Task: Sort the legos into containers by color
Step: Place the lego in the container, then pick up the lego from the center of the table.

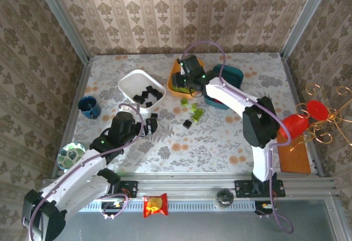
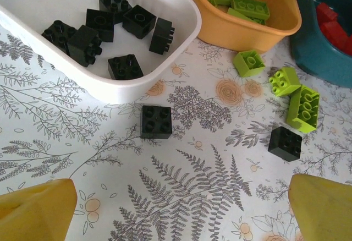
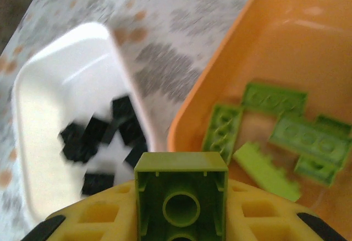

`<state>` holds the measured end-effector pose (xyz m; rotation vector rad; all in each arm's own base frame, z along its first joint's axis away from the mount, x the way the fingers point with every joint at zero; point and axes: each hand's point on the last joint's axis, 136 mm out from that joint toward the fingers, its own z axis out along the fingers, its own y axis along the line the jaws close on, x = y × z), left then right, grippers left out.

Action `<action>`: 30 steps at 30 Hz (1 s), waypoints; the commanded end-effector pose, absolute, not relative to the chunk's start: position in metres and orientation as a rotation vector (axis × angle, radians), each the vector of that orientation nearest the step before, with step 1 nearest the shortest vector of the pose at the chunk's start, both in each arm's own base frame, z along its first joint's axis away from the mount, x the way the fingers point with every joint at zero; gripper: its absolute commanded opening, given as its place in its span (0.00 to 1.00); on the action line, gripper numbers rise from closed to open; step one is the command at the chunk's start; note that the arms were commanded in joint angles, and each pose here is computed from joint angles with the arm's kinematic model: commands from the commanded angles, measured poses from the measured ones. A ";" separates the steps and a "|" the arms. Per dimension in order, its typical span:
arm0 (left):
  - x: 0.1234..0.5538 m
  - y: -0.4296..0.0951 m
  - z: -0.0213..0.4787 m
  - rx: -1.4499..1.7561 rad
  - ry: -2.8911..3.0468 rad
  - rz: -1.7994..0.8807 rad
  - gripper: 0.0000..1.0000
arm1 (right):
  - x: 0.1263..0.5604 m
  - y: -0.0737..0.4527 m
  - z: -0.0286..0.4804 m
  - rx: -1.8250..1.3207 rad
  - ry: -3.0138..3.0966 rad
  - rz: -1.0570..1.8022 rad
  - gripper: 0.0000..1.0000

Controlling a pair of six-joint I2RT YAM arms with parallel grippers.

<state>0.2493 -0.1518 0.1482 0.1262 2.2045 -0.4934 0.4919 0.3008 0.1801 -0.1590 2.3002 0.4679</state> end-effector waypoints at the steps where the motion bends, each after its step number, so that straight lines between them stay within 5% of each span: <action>1: 0.252 -0.155 0.148 0.111 2.218 -0.517 1.00 | 0.522 0.283 0.155 0.015 2.328 0.346 0.28; 7: 0.254 -0.163 0.135 0.136 2.273 -0.527 1.00 | 0.557 0.268 0.139 0.128 2.351 0.266 0.33; 10: 0.258 -0.163 0.127 0.129 2.315 -0.494 1.00 | 0.560 0.270 0.140 0.122 2.359 0.264 0.61; 13: 0.266 -0.164 0.120 0.132 2.336 -0.459 1.00 | 0.556 0.272 0.152 0.092 2.337 0.271 0.72; 30: 0.348 -0.184 0.053 0.220 2.375 -0.098 0.69 | 0.454 0.262 0.201 0.053 2.201 0.465 0.73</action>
